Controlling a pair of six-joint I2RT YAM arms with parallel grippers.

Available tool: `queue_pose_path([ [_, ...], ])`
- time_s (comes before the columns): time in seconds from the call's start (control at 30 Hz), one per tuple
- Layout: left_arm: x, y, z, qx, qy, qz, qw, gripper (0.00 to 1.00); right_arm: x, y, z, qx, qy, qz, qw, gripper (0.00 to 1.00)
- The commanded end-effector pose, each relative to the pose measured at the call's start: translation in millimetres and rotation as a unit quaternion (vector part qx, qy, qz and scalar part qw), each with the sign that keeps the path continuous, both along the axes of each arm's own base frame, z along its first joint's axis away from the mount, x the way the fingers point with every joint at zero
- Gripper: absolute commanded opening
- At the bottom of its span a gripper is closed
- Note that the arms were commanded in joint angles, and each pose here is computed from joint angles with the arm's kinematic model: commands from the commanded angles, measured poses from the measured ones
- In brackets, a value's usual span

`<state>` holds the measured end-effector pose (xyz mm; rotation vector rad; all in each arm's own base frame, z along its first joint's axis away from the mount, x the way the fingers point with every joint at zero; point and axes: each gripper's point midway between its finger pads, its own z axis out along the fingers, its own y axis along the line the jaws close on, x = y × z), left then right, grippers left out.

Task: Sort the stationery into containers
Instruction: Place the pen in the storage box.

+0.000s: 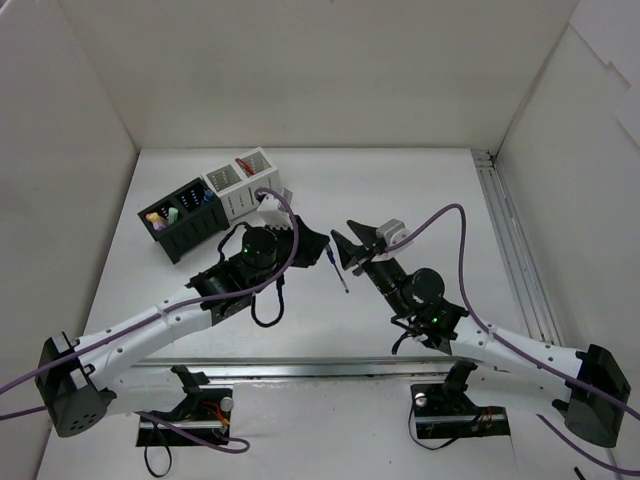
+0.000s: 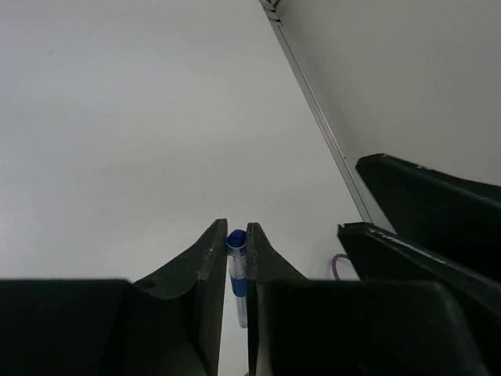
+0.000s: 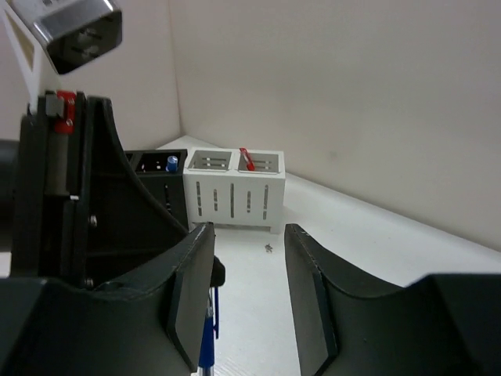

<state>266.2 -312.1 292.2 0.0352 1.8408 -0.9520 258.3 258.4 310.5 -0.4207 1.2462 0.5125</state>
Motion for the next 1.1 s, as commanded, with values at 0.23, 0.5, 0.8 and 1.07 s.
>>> queue_pose_path([
  [0.23, 19.8, 38.4, 16.8, 0.007, -0.028, 0.077, 0.997, 0.0, -3.5, -3.9, 38.1, 0.064, -0.011, 0.006, 0.998, 0.56],
  [0.5, 48.9, 96.0, 30.4, 0.031, -0.061, 0.178, 0.982, 0.0, -5.2, -24.0, 22.6, 0.07, 0.021, -0.023, 0.997, 0.85],
  [0.8, 97.5, 199.0, 89.9, 0.137, -0.174, 0.317, 0.922, 0.0, 3.8, -50.2, -12.6, 0.042, 0.077, -0.097, 0.991, 0.98],
  [1.07, 162.6, 266.5, 129.3, 0.18, -0.226, 0.381, 0.878, 0.0, 16.3, -65.2, -35.5, 0.018, 0.11, -0.165, 0.98, 0.98],
])
